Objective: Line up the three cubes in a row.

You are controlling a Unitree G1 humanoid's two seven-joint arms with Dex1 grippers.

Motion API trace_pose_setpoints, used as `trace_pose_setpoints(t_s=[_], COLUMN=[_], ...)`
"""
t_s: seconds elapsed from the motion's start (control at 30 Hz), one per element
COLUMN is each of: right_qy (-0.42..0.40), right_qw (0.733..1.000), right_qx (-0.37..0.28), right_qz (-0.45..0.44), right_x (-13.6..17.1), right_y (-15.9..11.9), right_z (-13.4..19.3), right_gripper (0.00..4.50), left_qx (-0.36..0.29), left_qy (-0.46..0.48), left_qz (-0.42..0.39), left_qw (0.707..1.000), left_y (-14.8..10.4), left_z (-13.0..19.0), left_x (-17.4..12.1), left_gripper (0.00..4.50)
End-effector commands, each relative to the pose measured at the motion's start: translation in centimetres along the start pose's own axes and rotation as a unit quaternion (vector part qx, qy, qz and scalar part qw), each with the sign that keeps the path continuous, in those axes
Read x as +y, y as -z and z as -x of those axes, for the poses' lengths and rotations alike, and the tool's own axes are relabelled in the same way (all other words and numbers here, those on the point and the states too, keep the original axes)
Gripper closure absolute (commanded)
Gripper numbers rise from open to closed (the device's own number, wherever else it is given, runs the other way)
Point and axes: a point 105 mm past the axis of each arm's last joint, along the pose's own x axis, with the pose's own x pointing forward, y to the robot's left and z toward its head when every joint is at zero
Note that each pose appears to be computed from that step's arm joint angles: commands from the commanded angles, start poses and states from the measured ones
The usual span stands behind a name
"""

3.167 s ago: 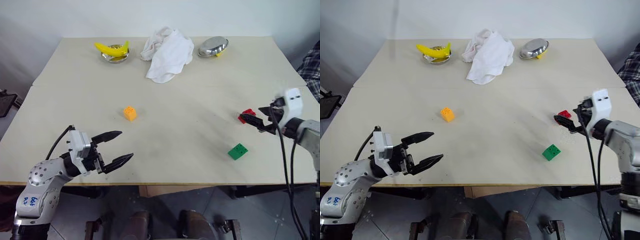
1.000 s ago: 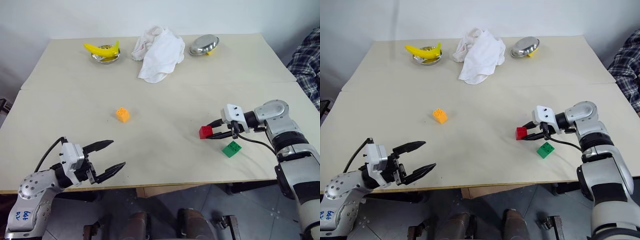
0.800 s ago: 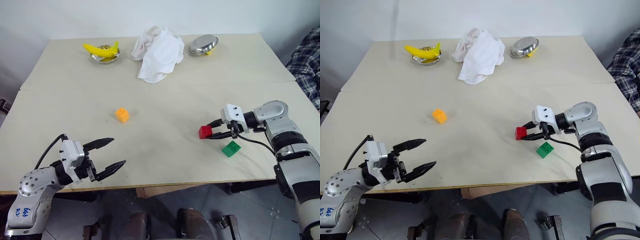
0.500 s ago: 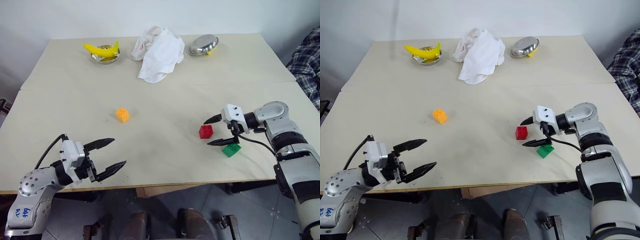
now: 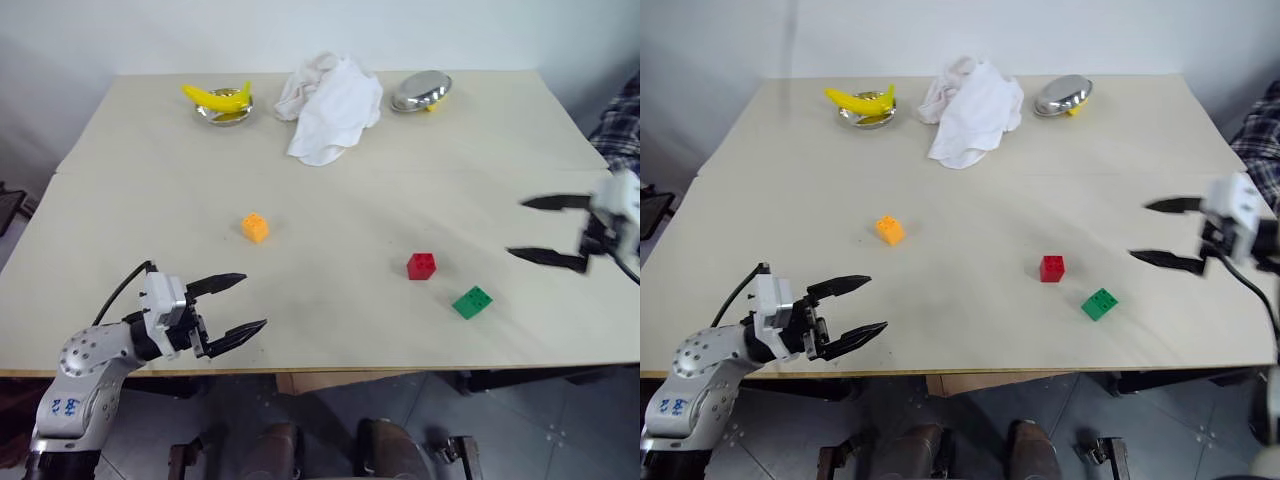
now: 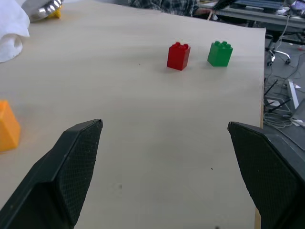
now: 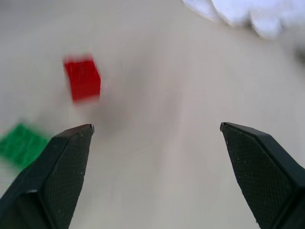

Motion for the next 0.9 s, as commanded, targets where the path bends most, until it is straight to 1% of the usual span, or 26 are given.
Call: trace_pose_setpoints(t_s=[0.03, 0.2, 0.27, 0.33, 0.4, 0.5, 0.57, 0.6, 0.67, 0.7, 0.73, 0.8, 0.9], right_qy=[0.063, 0.111, 0.110, 0.102, 0.090, 0.049, 0.016, 0.000, -0.029, -0.031, -0.030, -0.035, -0.051], right_qw=[0.998, 0.990, 0.988, 0.988, 0.990, 0.996, 0.997, 0.996, 0.987, 0.982, 0.978, 0.972, 0.960], right_qx=[0.008, 0.051, 0.067, 0.068, 0.054, 0.016, 0.011, 0.019, 0.078, 0.112, 0.133, 0.146, 0.206], right_qz=[-0.013, -0.064, -0.085, -0.091, -0.089, -0.076, -0.071, -0.089, -0.135, -0.152, -0.159, -0.182, -0.185], right_x=[0.8, 4.1, 5.2, 5.8, 5.7, 5.5, 5.7, 5.9, 6.4, 6.5, 6.5, 7.0, 8.6], right_y=[1.0, 4.3, 5.0, 4.9, 3.9, 0.8, -1.1, -1.9, -2.6, -2.6, -2.8, -3.5, -3.1], right_z=[4.1, 7.9, 8.4, 8.1, 7.2, 4.6, 2.9, 2.1, 0.6, 0.0, -0.6, -1.7, -3.8], right_gripper=[0.04, 0.04, 0.04, 0.04, 0.04, 0.04, 0.04, 0.04, 0.04, 0.04, 0.04, 0.04, 0.04], left_qx=[-0.008, 0.002, -0.004, -0.008, -0.012, -0.022, -0.029, -0.033, -0.039, -0.040, -0.041, -0.042, -0.037], left_qy=[0.016, 0.042, 0.052, 0.063, 0.075, 0.085, 0.088, 0.087, 0.086, 0.087, 0.090, 0.095, 0.109], left_qz=[0.007, 0.010, 0.007, 0.007, 0.004, -0.003, -0.007, -0.011, -0.019, -0.019, -0.017, -0.014, -0.016], left_qw=[1.000, 0.999, 0.999, 0.998, 0.997, 0.996, 0.996, 0.996, 0.995, 0.995, 0.995, 0.995, 0.993], left_y=[-0.5, -0.4, -0.6, -0.9, -1.1, -1.5, -1.8, -2.1, -2.4, -2.5, -2.5, -2.5, -2.1], left_z=[-0.4, -0.8, -1.0, -1.2, -1.3, -1.5, -1.6, -1.7, -1.9, -2.0, -2.1, -2.3, -2.7], left_x=[0.3, 0.3, 0.2, 0.0, -0.2, -0.5, -0.6, -0.6, -0.6, -0.7, -0.8, -1.0, -1.8], left_gripper=[0.00, 0.00, 0.00, 0.00, 0.00, 0.00, 0.00, 0.00, 0.00, 0.00, 0.00, 0.00, 0.00])
